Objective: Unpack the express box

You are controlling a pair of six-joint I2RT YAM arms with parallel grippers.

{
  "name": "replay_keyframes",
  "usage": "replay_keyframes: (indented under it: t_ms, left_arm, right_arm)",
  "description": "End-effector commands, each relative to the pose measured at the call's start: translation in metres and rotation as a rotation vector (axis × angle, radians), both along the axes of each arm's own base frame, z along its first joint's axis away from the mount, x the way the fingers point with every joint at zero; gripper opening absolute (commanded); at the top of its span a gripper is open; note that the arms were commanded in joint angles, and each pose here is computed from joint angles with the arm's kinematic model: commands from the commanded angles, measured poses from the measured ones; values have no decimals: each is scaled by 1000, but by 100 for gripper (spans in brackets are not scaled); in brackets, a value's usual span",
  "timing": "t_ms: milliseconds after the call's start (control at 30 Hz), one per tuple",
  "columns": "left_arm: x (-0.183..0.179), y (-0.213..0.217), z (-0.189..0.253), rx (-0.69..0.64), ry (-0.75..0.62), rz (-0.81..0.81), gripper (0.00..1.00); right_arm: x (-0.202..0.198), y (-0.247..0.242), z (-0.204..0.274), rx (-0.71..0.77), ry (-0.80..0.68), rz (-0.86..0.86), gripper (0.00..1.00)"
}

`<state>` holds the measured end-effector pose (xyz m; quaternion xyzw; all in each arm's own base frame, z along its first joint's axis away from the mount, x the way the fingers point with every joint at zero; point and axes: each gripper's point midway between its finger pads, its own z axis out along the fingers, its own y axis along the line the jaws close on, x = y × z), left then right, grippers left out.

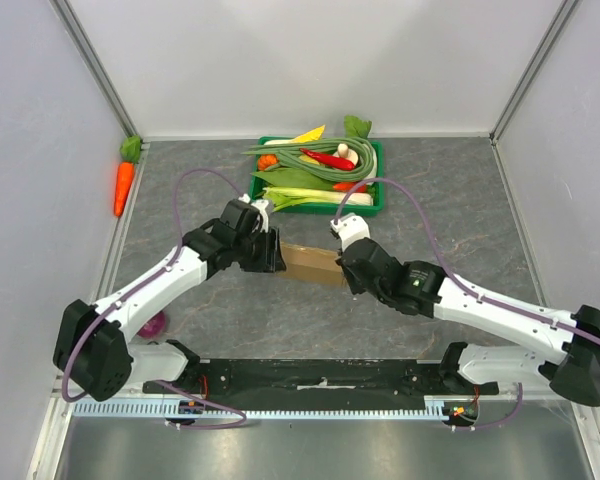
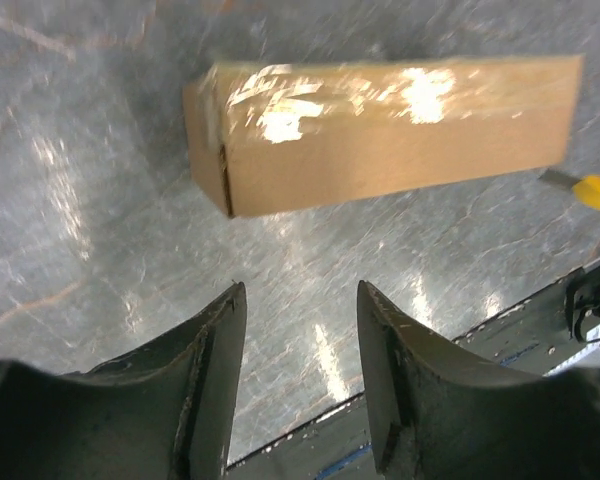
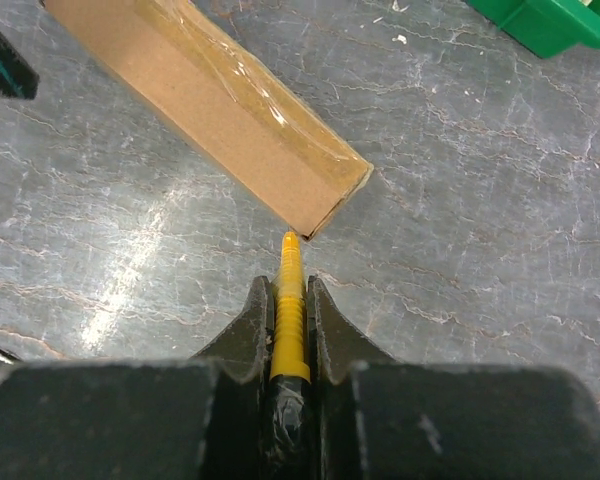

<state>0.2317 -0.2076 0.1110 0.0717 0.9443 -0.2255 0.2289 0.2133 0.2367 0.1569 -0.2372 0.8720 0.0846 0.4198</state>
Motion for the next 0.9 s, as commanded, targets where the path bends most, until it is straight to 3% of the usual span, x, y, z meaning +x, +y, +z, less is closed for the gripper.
replay_keyframes:
  t_ms: [0, 100, 200, 233, 433, 600, 867]
  left_arm:
    - [24, -18, 62, -65, -203, -113, 62]
    - [38, -37, 84, -88, -327, -239, 77]
    - [39, -60, 83, -67, -413, -445, 85]
    - [41, -70, 75, -26, -442, -550, 86]
    - [40, -97, 39, 124, -482, -825, 87]
    - [41, -109, 18, 156, -479, -934, 87]
    - [54, -114, 10, 232, -507, -966, 86]
  right_arm:
    - [1, -8, 27, 73, -41, -48, 0]
    - [-5, -12, 35, 112, -31, -50, 0]
    - [-9, -18, 43, 137, -28, -59, 0]
    - [-10, -20, 45, 139, -28, -64, 0]
    - [-11, -37, 53, 145, -33, -116, 0]
    - [-11, -49, 55, 155, -32, -155, 0]
    - [-10, -56, 56, 169, -32, -195, 0]
